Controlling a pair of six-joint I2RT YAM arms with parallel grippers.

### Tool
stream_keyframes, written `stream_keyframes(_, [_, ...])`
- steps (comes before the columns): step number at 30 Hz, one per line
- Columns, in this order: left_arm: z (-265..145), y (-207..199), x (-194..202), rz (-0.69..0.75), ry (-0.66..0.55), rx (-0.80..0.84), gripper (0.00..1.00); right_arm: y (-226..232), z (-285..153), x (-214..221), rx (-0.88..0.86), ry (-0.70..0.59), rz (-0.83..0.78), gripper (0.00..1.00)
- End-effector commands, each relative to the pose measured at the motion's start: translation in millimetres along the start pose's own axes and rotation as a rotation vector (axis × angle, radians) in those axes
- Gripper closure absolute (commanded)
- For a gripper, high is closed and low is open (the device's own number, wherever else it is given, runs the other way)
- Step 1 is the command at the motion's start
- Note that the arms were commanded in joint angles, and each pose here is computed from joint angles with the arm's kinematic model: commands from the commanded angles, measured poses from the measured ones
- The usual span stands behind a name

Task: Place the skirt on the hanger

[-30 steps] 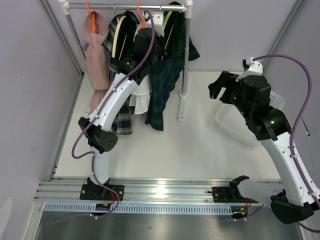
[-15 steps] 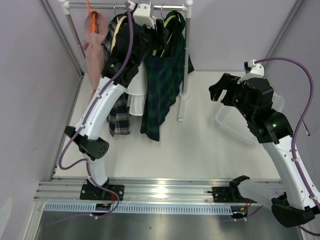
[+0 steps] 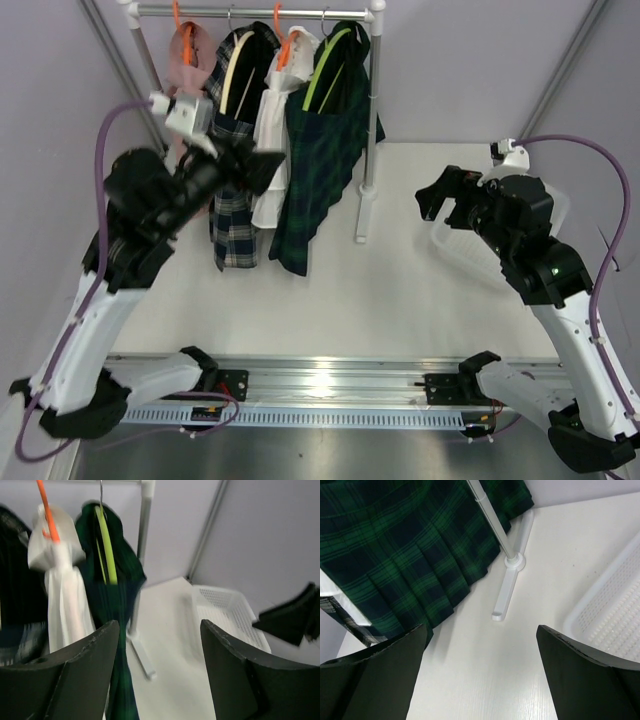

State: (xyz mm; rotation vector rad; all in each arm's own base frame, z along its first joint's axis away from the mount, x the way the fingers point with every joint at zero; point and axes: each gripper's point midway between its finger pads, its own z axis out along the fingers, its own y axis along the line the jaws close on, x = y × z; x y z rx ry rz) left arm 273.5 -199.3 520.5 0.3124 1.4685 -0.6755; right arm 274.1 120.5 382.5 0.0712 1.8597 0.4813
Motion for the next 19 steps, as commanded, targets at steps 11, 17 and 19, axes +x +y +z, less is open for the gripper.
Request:
stream_keyframes(11, [-100.8, 14.7, 138.6, -0.002, 0.277, 0.009, 0.28, -22.0, -8.2, 38.1, 0.043, 0.015, 0.055, 0.01])
stream_keyframes(17, [-112.0, 12.5, 149.1, 0.015, 0.283, 0.037, 0.28, -26.8, -3.5, 45.8, 0.067, 0.04, 0.059, 0.01])
stream_keyframes(19, [-112.7, 14.5, 154.2, 0.024, 0.297, 0.032, 0.28, -26.0, -3.8, 42.5, 0.065, 0.029, 0.059, 0.01])
